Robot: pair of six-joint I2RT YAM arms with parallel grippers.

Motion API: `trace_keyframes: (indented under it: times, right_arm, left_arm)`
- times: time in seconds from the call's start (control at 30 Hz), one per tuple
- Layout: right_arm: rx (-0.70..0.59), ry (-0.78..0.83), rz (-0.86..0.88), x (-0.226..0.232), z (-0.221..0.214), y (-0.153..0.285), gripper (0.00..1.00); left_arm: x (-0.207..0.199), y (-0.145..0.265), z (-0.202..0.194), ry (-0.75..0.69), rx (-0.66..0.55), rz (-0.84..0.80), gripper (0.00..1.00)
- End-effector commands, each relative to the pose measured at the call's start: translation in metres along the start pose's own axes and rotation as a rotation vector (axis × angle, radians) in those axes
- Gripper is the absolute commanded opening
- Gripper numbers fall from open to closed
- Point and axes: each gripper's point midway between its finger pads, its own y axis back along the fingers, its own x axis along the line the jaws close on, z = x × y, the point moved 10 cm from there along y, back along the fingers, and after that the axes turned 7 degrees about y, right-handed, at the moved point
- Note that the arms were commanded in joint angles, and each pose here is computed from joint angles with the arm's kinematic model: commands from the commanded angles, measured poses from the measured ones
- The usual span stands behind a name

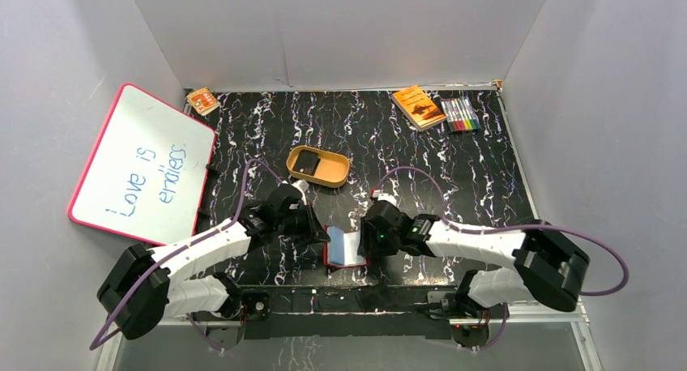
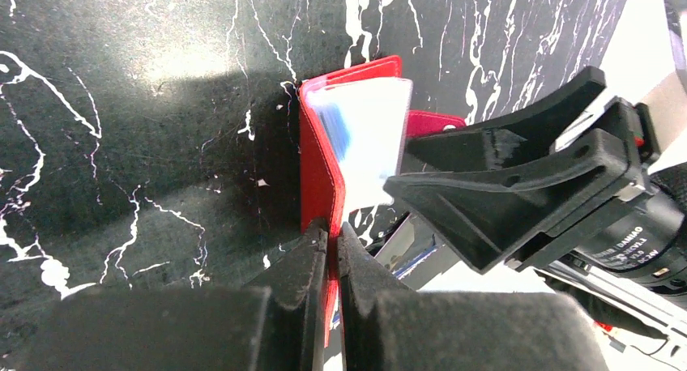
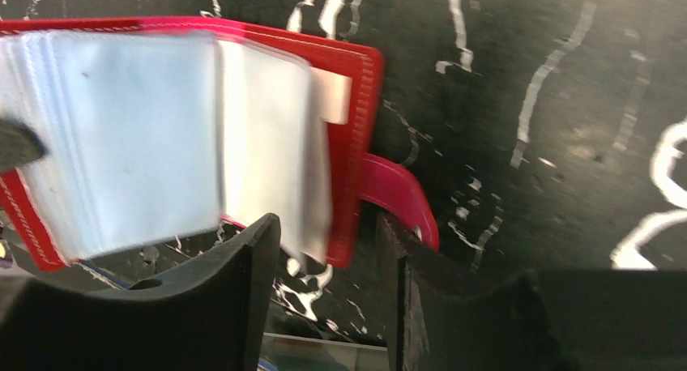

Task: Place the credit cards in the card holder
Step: Open the card holder at the center of the board.

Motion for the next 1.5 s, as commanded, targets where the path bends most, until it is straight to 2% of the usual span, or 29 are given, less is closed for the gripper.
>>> trace_keyframes:
  times: [0.0, 0.2, 0.33, 0.47, 0.7, 0.87, 1.47]
  right_arm:
    - [-0.061, -0.029, -0.07, -0.016, 0.002, 0.023, 0.59]
    - [-0.246, 0.035, 0.03, -0.006, 0.025, 0.077, 0.62]
    - [-0.351, 0.147, 0.275, 0.018, 0.041, 0.105, 0.61]
    - [-0.273, 0.199, 0.421, 0.045, 0.052, 0.095, 0.64]
    - [-0.261, 0.125, 0.43, 0.057, 0.06, 0.052, 0.75]
    - [-0.22, 0.119, 0.396, 0.058, 0.06, 0.032, 0.79]
    - [-0.098, 0.113, 0.309, 0.054, 0.052, -0.004, 0.74]
  left_arm:
    - [-0.017, 0.014, 0.008, 0.009, -0.032, 0.016, 0.0]
    - [-0.024, 0.022, 0.015, 0.024, -0.074, 0.116, 0.0]
    - [-0.028, 0.023, 0.019, 0.033, -0.089, 0.154, 0.0]
    - [-0.029, 0.019, 0.021, 0.06, -0.088, 0.172, 0.0]
    - [-0.032, 0.016, 0.022, 0.088, -0.086, 0.16, 0.0]
    - [-0.032, 0.016, 0.021, 0.085, -0.08, 0.155, 0.0]
    - [-0.026, 0.016, 0.017, 0.096, -0.073, 0.135, 0.0]
